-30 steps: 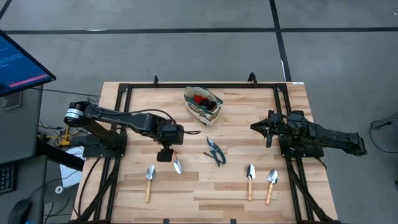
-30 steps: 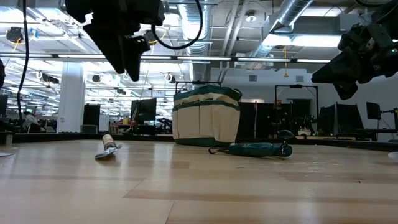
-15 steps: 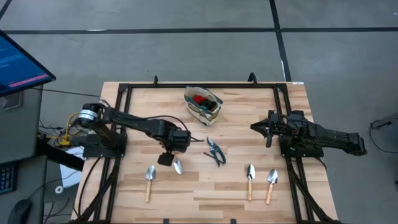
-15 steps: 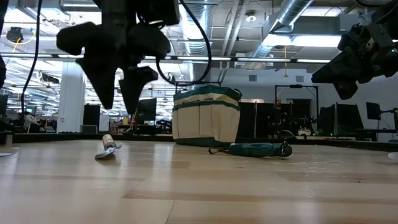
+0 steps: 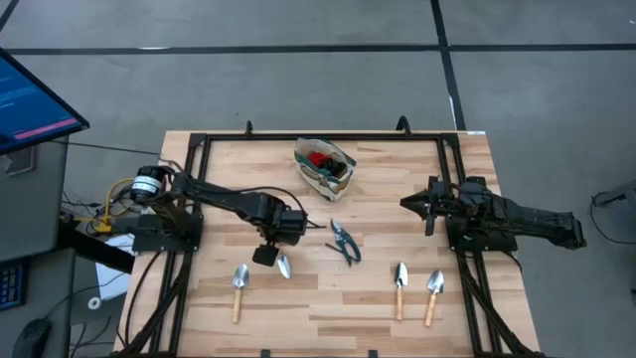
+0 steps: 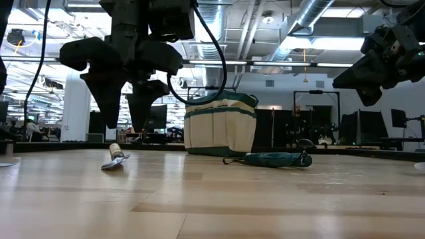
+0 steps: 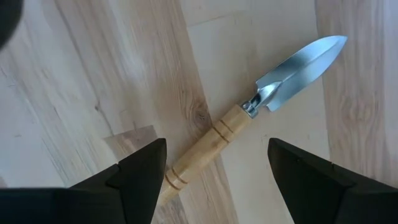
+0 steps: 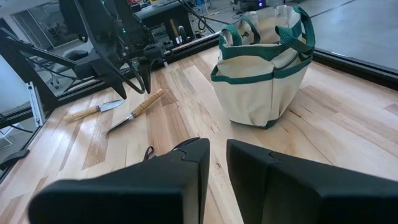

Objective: Pick & Place Garden tools in Gardening bag
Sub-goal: Put the brown trowel into the gardening bag

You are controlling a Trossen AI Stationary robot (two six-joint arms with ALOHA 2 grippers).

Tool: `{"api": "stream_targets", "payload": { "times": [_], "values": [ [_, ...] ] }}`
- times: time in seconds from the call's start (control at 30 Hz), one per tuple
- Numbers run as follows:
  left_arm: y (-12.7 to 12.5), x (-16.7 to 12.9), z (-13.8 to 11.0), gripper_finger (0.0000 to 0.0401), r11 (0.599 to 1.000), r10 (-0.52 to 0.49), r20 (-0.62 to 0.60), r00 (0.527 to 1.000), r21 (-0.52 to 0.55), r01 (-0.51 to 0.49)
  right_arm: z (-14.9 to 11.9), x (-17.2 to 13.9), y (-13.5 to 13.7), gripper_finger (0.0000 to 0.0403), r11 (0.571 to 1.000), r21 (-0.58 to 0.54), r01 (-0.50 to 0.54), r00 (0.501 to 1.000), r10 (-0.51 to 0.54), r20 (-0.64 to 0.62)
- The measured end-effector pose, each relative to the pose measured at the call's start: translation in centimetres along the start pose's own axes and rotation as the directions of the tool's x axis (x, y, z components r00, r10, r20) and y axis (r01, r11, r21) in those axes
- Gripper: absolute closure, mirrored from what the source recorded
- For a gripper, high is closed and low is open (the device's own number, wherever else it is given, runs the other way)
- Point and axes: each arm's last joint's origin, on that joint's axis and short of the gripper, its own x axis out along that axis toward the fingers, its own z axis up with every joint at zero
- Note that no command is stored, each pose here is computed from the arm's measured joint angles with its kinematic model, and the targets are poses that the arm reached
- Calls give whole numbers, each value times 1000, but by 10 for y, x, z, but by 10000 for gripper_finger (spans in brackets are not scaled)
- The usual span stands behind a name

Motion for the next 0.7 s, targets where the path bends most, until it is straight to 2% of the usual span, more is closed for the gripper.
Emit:
{"api": "stream_targets", "payload": {
  "times": [0.2, 0.43, 0.57, 0.7],
  "values": [
    [0, -4, -1, 121, 1000, 11, 14, 1000, -28, -10, 0, 0, 0, 352, 1000, 0, 0, 1000, 0, 0],
    [-1, -26, -5, 121, 997, 34, 93, 995, -69, -28, 0, 0, 0, 352, 1000, 0, 0, 1000, 0, 0],
    [-1, -44, -9, 121, 992, 98, 157, 983, -92, -85, 0, 0, 0, 352, 1000, 0, 0, 1000, 0, 0],
    [-2, -65, -13, 121, 978, 164, 245, 956, -169, -125, 0, 0, 0, 352, 1000, 0, 0, 1000, 0, 0]
  ]
}}
